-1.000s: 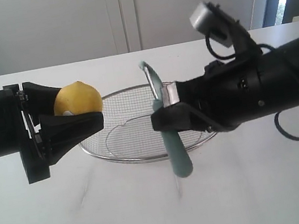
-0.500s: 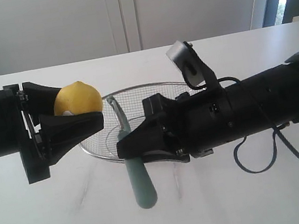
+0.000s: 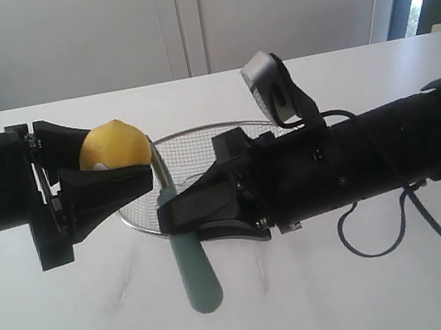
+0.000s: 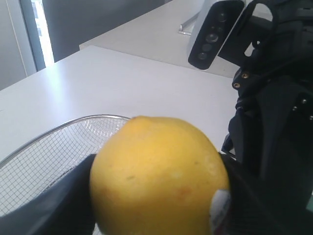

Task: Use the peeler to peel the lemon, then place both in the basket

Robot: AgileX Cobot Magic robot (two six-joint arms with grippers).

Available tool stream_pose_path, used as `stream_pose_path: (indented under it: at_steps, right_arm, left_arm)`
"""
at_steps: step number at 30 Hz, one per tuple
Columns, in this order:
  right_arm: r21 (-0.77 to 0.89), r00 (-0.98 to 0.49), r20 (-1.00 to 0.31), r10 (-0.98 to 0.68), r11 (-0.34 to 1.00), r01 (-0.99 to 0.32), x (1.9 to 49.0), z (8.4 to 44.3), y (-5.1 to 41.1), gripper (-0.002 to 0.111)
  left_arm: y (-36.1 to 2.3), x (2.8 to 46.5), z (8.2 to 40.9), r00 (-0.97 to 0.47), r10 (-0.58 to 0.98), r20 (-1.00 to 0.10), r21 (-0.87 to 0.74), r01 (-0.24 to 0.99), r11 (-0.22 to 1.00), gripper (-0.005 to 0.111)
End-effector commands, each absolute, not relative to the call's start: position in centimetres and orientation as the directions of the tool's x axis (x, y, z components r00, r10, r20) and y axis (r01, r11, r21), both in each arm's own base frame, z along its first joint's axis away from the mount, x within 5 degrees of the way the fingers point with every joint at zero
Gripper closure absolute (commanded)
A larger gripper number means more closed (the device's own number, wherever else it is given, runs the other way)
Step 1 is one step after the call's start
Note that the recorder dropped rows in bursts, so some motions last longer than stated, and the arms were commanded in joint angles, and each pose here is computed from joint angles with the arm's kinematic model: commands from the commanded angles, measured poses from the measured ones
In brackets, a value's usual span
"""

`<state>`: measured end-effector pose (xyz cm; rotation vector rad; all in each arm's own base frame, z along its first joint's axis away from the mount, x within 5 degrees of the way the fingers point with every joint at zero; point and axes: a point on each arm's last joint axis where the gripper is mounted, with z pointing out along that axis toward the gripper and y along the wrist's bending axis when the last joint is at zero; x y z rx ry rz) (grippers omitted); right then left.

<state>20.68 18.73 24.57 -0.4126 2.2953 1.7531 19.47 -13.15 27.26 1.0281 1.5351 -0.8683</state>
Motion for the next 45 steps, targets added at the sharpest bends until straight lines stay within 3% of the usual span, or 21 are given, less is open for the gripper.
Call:
stream_pose_path:
  at_steps: [1, 13, 30, 32, 38, 42, 45]
  right_arm:
    - [0.906, -0.927, -0.371, -0.055, 0.199, -0.374, 20.8, 25.1, 18.9, 0.108]
    - [0.893, -0.910, -0.414, -0.036, 0.180, -0.413, 20.5, 26.4, 18.6, 0.108]
    - [0.780, -0.783, -0.622, 0.012, 0.092, -0.619, 18.0, 33.5, 17.3, 0.108]
    - [0.761, -0.766, -0.643, 0.004, 0.121, -0.637, 17.7, 33.8, 16.6, 0.108]
    - [0.669, -0.753, -0.652, -0.090, 0.400, -0.626, 17.7, 32.7, 13.5, 0.108]
    - [0.674, -0.806, -0.591, -0.012, 0.541, -0.503, 18.6, 29.3, 12.8, 0.108]
    - [0.722, -0.879, -0.476, 0.004, 0.573, -0.388, 19.2, 25.8, 12.9, 0.108]
  left_arm:
    - [-13.2, 19.4, 27.7, 0.070, 0.200, -0.977, 0.136, 0.932, 0.337, 0.107]
    - [-13.2, 19.4, 27.7, 0.070, 0.200, -0.977, 0.136, 0.932, 0.337, 0.107]
    - [-13.2, 19.4, 27.7, 0.070, 0.200, -0.977, 0.136, 0.932, 0.337, 0.107]
    - [-13.2, 19.4, 27.7, 0.070, 0.200, -0.977, 0.136, 0.932, 0.337, 0.107]
    - [-13.2, 19.4, 27.7, 0.070, 0.200, -0.977, 0.136, 0.932, 0.337, 0.107]
    - [-13.2, 19.4, 27.7, 0.070, 0.200, -0.977, 0.136, 0.932, 0.337, 0.107]
    - [-13.2, 19.4, 27.7, 0.070, 0.200, -0.977, 0.136, 0.932, 0.337, 0.107]
